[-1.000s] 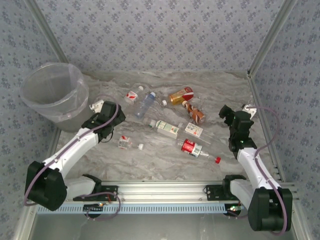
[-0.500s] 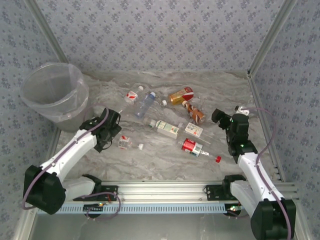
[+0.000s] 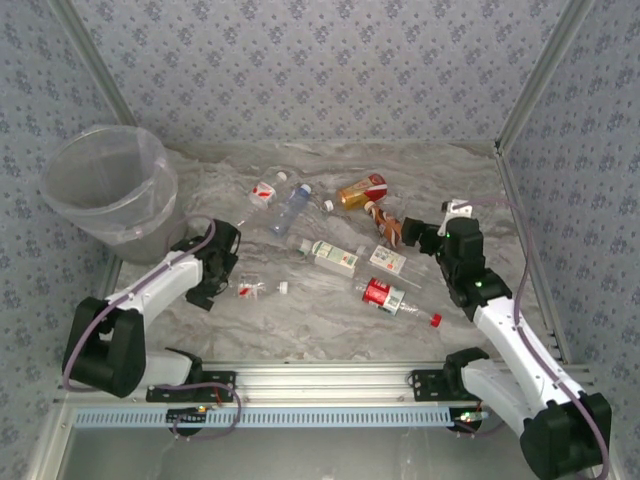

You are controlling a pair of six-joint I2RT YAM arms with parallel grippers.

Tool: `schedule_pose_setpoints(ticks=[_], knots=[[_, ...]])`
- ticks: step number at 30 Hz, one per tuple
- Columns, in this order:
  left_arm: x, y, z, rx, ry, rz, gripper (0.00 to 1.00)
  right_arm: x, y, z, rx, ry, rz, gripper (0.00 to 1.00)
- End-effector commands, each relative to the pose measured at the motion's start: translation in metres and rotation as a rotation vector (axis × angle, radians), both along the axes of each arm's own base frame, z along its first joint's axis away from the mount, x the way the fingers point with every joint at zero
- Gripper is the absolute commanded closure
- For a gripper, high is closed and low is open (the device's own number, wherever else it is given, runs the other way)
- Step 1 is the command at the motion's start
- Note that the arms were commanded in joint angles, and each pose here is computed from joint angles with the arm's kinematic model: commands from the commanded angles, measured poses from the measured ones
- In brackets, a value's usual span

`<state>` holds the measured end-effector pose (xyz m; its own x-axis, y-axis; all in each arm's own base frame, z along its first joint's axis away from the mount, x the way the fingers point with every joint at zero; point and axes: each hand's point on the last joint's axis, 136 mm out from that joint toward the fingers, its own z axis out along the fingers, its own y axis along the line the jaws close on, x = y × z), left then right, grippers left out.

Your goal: Put the plastic bottles in the bin

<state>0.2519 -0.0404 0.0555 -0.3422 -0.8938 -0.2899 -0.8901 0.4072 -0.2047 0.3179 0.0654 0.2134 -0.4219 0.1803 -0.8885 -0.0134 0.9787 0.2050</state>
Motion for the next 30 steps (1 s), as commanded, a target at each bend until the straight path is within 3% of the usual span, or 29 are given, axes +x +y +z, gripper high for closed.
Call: schedule_pose_setpoints(ticks=[1,16,30], knots=[[0.013,-0.004,-0.006,-0.023,-0.041,0.032,0.01,-0.005,0.008,-0.001,-0.108,0.029,0.029,0.00],[0.007,-0.013,-0.038,-0.056,-0.048,0.024,0.12,-0.008,0.042,0.001,-0.239,0.047,0.112,0.00],[0.041,-0.036,-0.026,-0.015,-0.105,-0.310,0.32,-0.013,0.051,0.016,-0.218,0.011,0.101,0.00]])
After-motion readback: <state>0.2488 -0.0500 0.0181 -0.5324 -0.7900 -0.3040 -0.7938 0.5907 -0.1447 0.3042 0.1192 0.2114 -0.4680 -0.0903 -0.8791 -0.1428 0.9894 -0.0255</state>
